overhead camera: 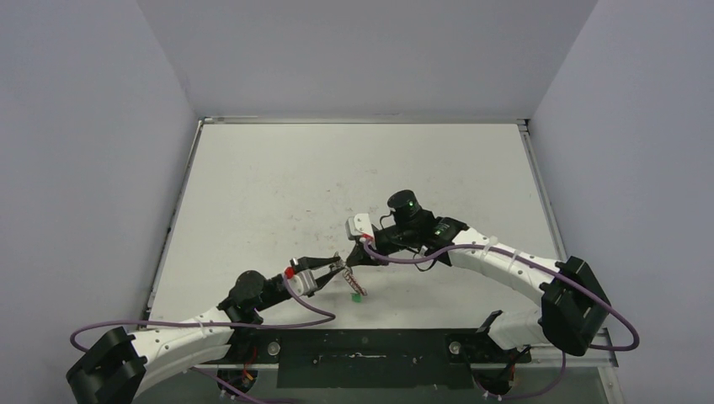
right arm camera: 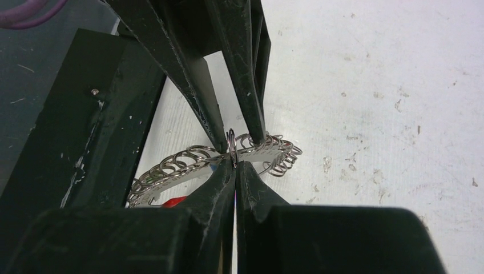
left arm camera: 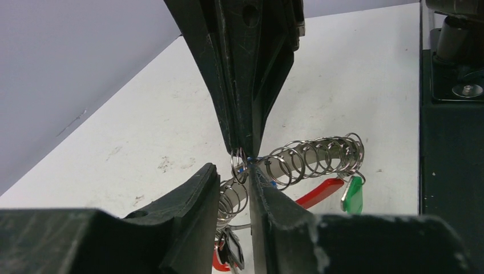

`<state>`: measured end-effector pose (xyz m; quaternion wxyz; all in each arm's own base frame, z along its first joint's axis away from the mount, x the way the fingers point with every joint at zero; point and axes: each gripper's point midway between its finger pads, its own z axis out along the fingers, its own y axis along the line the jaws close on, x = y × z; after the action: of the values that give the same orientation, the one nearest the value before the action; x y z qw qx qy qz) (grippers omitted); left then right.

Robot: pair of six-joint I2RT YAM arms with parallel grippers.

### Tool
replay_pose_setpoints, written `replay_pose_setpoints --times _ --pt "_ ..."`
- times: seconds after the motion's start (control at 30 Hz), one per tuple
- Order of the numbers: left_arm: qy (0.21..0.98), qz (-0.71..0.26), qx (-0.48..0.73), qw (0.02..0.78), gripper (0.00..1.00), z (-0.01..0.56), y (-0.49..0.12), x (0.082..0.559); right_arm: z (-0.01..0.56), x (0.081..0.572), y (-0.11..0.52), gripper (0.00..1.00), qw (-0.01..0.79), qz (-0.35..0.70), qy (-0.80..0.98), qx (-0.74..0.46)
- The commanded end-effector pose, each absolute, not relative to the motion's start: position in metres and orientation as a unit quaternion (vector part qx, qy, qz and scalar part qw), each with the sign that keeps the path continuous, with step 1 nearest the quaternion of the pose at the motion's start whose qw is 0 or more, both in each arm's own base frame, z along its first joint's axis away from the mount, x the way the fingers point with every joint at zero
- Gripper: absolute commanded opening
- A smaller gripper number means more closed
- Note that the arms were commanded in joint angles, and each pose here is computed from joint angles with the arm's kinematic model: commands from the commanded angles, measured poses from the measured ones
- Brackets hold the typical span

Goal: Put the keys on the keyring

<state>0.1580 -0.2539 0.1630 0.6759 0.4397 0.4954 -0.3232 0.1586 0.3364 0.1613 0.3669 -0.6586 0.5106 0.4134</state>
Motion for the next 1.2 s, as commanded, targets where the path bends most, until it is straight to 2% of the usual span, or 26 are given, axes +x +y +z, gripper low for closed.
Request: replay_pose_setpoints --times 0.0,0.13,0.33,0.67,0.83,1.0,1.17 --pt "0.481 -0.322 0.415 0.702 0.30 0.186 -0.252 0.163 0.171 0.162 0.341 0.00 0.345 0.416 0.525 -0.657" --pt "0.489 -0.317 0.409 0.703 0.37 0.186 -0.250 0.165 0.166 0.166 0.341 0.00 0.319 0.402 0.555 -0.655" --pt "0.507 -0.307 0.398 0.701 0.39 0.184 -0.242 0.168 0.154 0.165 0.343 0.00 0.287 0.372 0.579 -0.667" --pt "0.594 -0.314 0.399 0.624 0.32 0.172 -0.230 0.157 0.150 0.171 0.359 0.00 0.268 0.333 0.621 -0.657" --pt "0.640 -0.319 0.405 0.570 0.32 0.158 -0.227 0.149 0.140 0.170 0.364 0.00 0.247 0.320 0.631 -0.663" --pt "0.660 -0.312 0.419 0.540 0.33 0.148 -0.226 0.146 0.139 0.169 0.366 0.00 0.243 0.320 0.629 -0.665" --pt "0.648 -0.305 0.433 0.547 0.33 0.139 -0.231 0.150 0.140 0.166 0.368 0.00 0.243 0.327 0.621 -0.670"
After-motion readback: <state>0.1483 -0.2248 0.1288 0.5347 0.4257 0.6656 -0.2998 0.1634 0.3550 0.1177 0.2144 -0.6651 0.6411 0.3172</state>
